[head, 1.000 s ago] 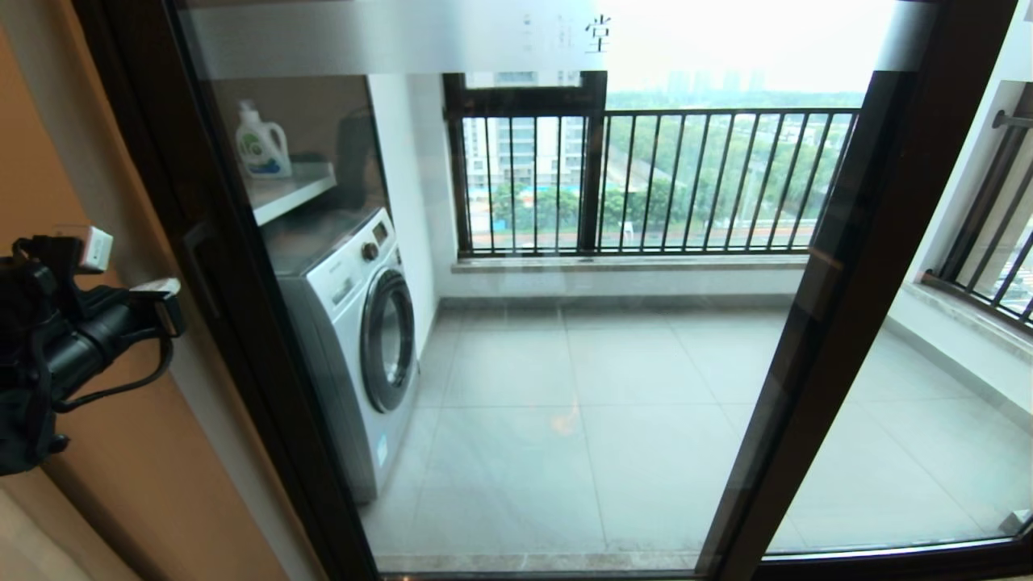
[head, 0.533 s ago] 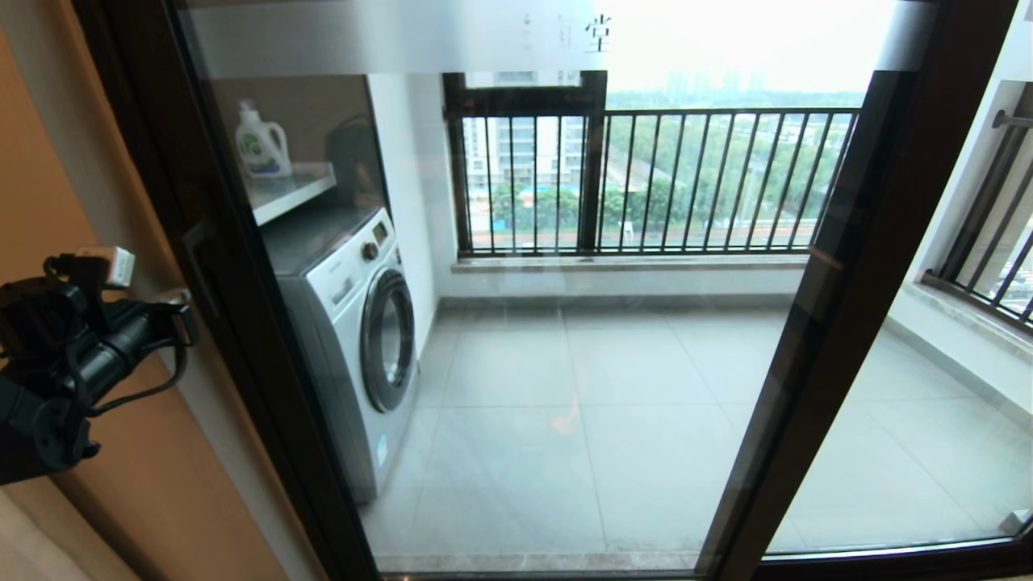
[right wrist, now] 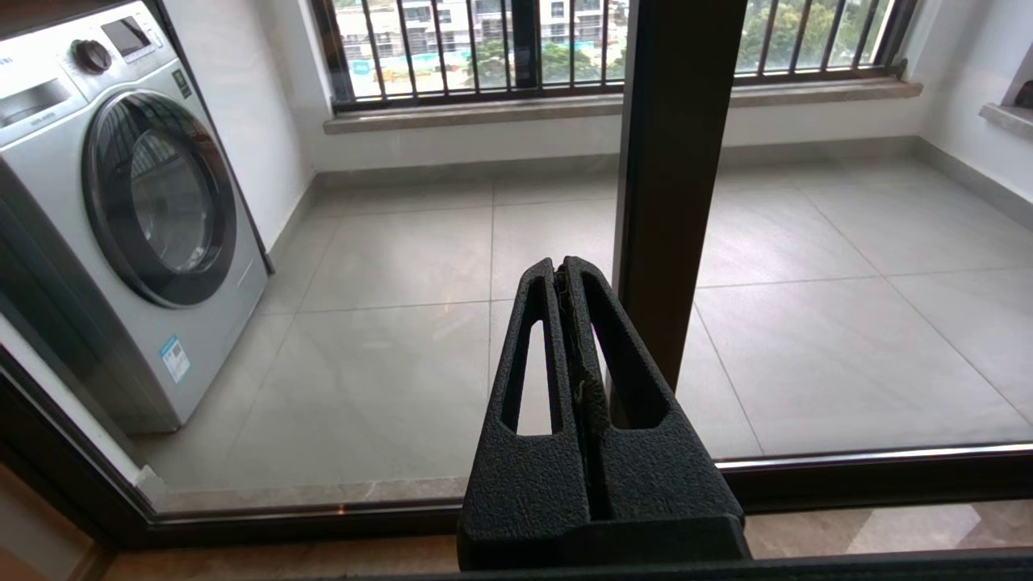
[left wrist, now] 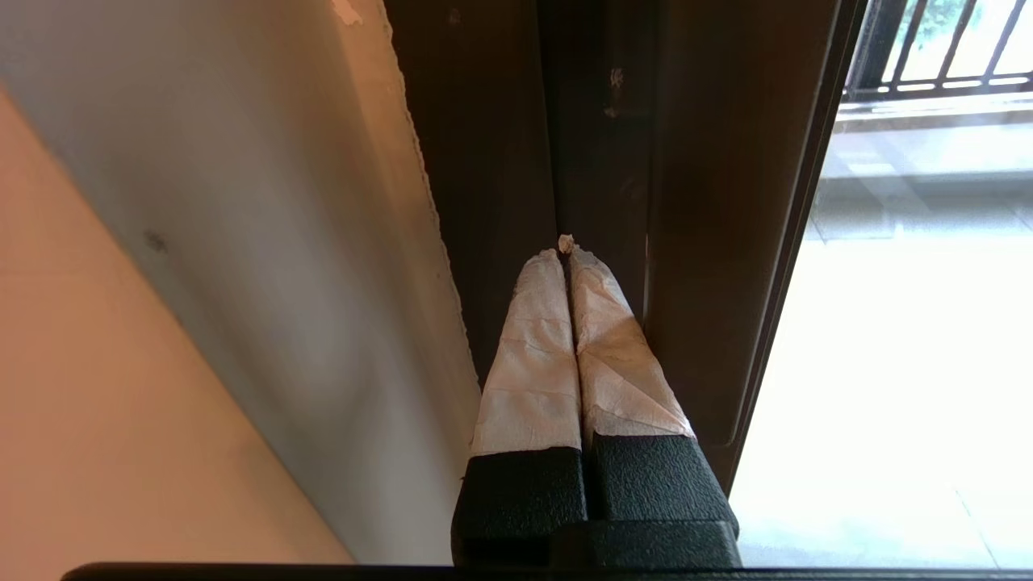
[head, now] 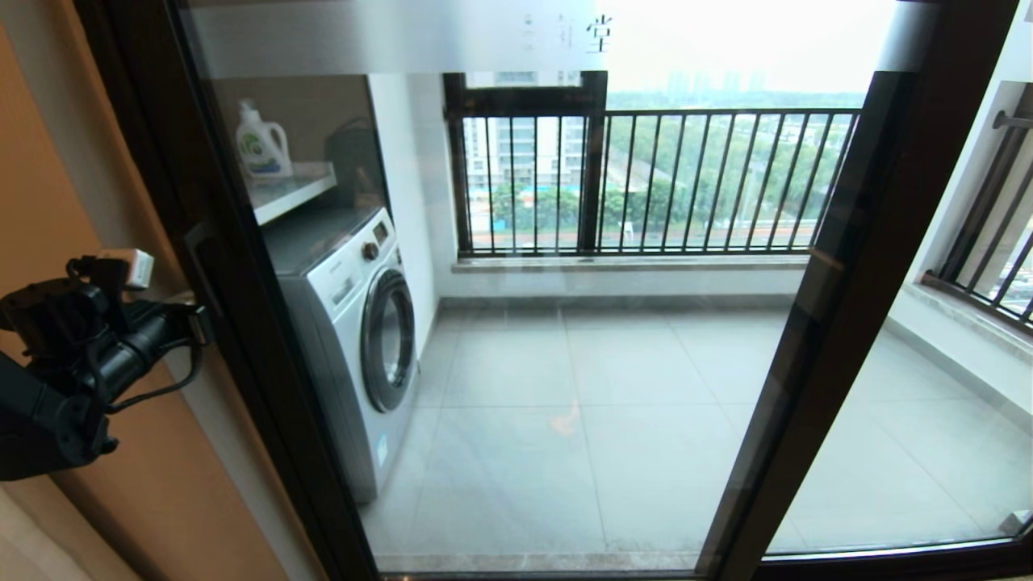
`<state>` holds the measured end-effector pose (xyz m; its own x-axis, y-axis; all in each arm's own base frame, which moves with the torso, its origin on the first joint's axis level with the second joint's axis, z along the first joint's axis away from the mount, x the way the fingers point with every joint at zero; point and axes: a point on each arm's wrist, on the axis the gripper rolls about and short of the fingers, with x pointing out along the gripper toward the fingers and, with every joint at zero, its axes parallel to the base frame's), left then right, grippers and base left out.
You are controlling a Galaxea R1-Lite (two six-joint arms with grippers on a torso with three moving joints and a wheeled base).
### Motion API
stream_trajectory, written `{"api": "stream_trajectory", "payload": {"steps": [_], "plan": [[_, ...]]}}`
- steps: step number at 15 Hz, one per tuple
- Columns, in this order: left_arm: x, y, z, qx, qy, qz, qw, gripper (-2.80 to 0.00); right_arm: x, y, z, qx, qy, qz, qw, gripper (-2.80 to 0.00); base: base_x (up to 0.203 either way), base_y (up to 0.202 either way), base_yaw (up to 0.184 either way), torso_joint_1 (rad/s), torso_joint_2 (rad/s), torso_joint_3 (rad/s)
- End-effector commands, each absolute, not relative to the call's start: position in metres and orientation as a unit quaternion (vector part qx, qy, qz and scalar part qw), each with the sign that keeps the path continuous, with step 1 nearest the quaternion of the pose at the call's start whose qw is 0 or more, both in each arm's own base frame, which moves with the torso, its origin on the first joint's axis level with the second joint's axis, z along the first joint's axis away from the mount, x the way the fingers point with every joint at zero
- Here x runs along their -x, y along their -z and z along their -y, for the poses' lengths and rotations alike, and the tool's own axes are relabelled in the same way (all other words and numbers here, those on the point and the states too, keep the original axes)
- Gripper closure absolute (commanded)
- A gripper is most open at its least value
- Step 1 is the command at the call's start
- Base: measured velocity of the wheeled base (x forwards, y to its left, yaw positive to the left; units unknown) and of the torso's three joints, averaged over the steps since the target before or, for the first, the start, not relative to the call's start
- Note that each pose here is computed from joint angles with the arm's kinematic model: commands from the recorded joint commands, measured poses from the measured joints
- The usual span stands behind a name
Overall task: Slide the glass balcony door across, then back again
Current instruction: Open the slid door
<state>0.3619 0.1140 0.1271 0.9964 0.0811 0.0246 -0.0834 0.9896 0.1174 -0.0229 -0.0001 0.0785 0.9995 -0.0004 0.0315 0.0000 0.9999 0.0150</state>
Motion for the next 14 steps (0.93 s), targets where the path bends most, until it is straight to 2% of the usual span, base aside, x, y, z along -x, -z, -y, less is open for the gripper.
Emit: {"api": "stream_trajectory", "payload": {"steps": [1, 14], "plan": [[-0.364, -0.126, -0.111, -0.060, -0.035, 0.013, 0.997, 0.00, 0.022, -0.075, 0.000, -0.008, 0.000, 0.009, 1.000, 0.00, 0.000, 0.000, 0.000, 0.000, 0.00, 0.000], [-0.371, -0.134, -0.079, -0.062, 0.004, 0.026, 0.998, 0.00, 0.022, -0.076, 0.000, -0.008, 0.000, 0.010, 1.000, 0.00, 0.000, 0.000, 0.000, 0.000, 0.00, 0.000]]}}
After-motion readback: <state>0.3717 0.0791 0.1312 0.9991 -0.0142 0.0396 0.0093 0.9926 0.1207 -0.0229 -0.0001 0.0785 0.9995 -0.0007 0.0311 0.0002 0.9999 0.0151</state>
